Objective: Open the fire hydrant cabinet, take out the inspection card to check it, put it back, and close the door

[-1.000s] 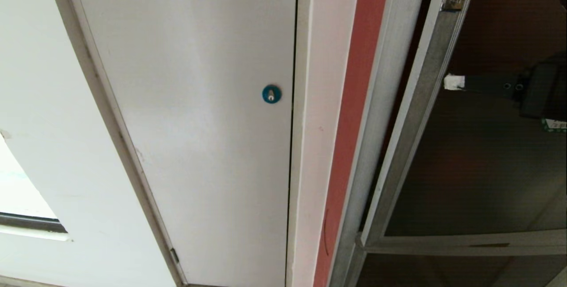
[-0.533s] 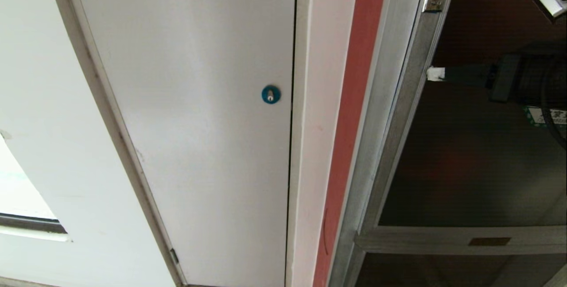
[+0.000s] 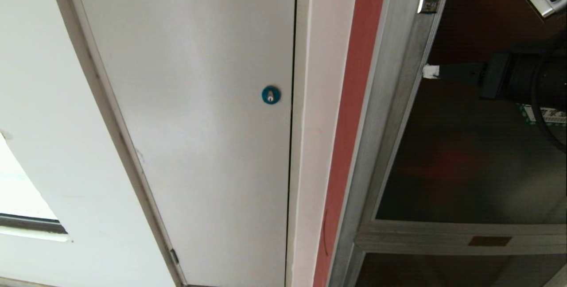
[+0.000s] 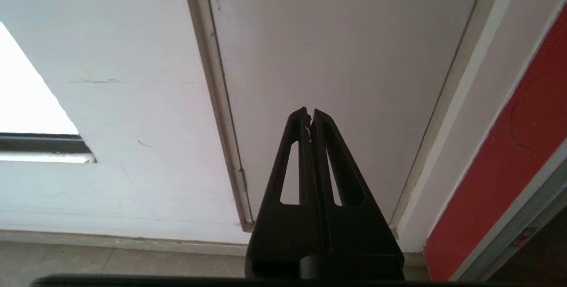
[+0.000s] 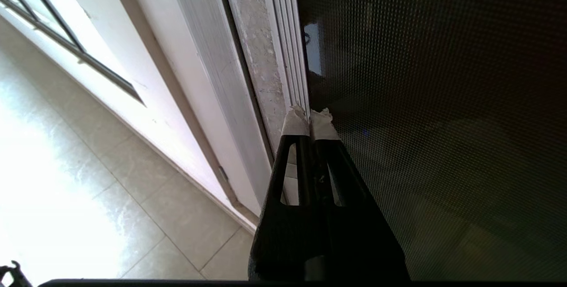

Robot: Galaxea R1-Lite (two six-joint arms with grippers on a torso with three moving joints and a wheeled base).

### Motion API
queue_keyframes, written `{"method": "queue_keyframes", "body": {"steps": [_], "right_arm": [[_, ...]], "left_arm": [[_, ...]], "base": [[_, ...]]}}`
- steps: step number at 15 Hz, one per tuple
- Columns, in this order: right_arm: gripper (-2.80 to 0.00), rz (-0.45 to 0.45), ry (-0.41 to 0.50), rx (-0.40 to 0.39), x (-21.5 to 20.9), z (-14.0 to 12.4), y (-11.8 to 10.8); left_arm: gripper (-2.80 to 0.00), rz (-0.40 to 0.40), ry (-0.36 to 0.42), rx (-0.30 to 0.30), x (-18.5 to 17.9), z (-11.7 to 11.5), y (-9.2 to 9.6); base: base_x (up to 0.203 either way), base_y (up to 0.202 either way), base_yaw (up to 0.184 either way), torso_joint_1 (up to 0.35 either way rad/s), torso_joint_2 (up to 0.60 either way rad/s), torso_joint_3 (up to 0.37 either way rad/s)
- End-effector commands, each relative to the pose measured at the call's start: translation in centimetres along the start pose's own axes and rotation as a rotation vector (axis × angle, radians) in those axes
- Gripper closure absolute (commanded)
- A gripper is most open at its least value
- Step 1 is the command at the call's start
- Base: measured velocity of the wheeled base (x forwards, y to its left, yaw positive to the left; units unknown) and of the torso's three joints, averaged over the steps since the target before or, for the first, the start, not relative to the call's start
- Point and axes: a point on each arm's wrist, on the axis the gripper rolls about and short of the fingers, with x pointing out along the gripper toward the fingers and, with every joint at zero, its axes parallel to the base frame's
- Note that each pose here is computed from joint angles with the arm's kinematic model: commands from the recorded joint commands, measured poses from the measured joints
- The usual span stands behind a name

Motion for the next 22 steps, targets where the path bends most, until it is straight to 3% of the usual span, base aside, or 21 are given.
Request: {"method": "queue_keyframes", "body": {"steps": [1,4,7,13,19,22], "right_arm": [[0.0,0.03,-0.03,-0.019,-1.6,0.7,1.4],[0.0,0.116,-0.06,-0.047,-4.6,1.7,4.9],[0.0,0.211,-0.017,-0.041,-7.1,1.4,7.7],[0.0,0.268,-0.083,-0.072,-9.7,2.6,9.3],[0.0,0.301,-0.281,-0.095,-12.5,8.2,10.8],[0.0,0.303,-0.297,-0.087,-10.0,10.0,10.4]], "left_arm": [[0.0,-0.001,0.001,0.0,0.0,0.0,0.0],[0.0,-0.001,0.001,0.0,0.0,0.0,0.0],[0.0,-0.001,0.001,0.0,0.0,0.0,0.0],[0.0,-0.001,0.001,0.0,0.0,0.0,0.0],[0.0,-0.001,0.001,0.0,0.0,0.0,0.0],[0.0,-0.001,0.0,0.0,0.0,0.0,0.0]], "base": [[0.0,0.0,0.0,0.0,0.0,0.0],[0.0,0.0,0.0,0.0,0.0,0.0],[0.0,0.0,0.0,0.0,0.0,0.0],[0.0,0.0,0.0,0.0,0.0,0.0],[0.0,0.0,0.0,0.0,0.0,0.0],[0.0,0.0,0.0,0.0,0.0,0.0]]}}
